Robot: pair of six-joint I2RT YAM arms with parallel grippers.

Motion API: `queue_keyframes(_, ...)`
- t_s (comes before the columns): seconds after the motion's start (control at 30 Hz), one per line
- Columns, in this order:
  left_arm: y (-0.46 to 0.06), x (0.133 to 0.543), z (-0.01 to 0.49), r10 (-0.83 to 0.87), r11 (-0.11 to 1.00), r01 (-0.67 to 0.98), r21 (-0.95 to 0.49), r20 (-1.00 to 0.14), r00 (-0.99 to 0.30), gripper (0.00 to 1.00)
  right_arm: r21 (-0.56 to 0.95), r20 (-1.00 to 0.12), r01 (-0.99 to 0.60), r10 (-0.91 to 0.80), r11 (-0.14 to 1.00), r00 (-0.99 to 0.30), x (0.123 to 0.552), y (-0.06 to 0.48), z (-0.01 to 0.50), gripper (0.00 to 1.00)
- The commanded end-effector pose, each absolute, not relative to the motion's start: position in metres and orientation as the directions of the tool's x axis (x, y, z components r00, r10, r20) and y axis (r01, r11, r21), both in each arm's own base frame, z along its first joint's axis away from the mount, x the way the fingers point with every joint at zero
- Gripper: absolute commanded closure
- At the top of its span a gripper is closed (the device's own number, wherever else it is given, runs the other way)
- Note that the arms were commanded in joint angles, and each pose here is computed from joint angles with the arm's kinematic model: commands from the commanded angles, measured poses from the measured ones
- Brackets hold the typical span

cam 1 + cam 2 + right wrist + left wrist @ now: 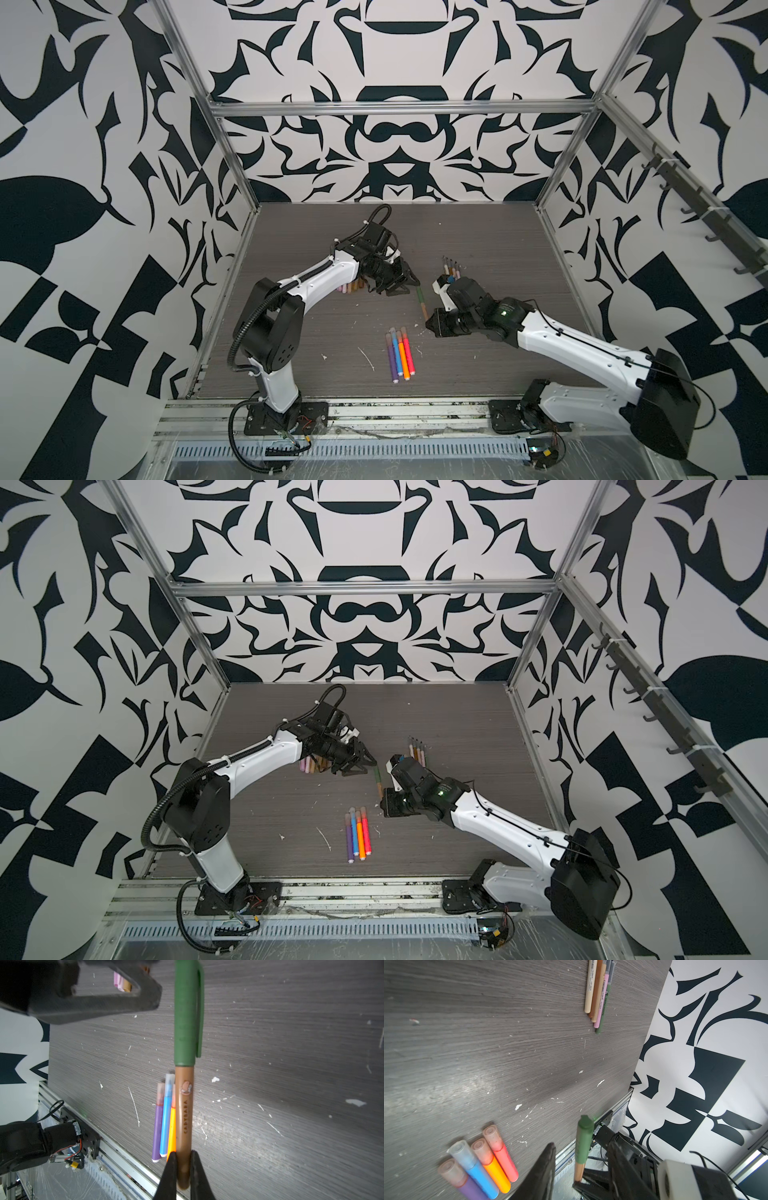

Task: Remove pen caps from pens
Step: Open the pen cap on the pen.

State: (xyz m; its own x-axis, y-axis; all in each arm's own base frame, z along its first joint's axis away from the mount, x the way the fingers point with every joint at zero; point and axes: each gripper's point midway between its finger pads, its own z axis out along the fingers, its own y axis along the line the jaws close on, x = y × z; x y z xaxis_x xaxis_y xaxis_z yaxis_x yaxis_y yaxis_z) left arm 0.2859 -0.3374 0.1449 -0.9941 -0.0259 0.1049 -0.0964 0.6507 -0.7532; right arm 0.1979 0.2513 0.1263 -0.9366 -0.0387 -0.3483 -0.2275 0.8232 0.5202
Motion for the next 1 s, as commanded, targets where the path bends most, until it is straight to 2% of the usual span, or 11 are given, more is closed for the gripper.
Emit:
queue_keyframes(0.0, -0.3456, 0.2849, 0.1499, -0.007, 0.639, -0.091, -0.764, 0.112, -0.994, 0.56, 0.562, -0.393, -0.254, -0.015, 0.787, -0.919, 0.2117, 0.266, 0.1502, 0.99)
queue_keyframes(0.23, -0.35, 0.2803, 0.1453, 0.01, 0.657, -0.079, -0.75, 0.114, -0.993, 0.57, 0.571, -0.4, -0.262, -0.015, 0.778, -0.917, 0.2168, 0.2728, 0.156, 0.99)
queue_keyframes(0.6, -0.349, 0.2808, 0.1417, 0.011, 0.665, -0.074, -0.743, 0.109, -0.994, 0.66, 0.579, -0.39, -0.269, -0.029, 0.77, -0.92, 0.2133, 0.2737, 0.1566, 0.99)
queue_keyframes(0.8, -0.3495, 0.2819, 0.1441, 0.011, 0.66, -0.064, -0.748, 0.095, -0.995, 0.89, 0.58, -0.392, -0.26, -0.015, 0.772, -0.92, 0.2112, 0.2694, 0.1567, 0.99)
queue_keyframes(0.97, -0.3513, 0.2824, 0.1463, 0.014, 0.652, -0.058, -0.756, 0.089, -0.996, 0.98, 0.583, -0.397, -0.258, -0.007, 0.771, -0.918, 0.211, 0.2682, 0.1588, 0.92)
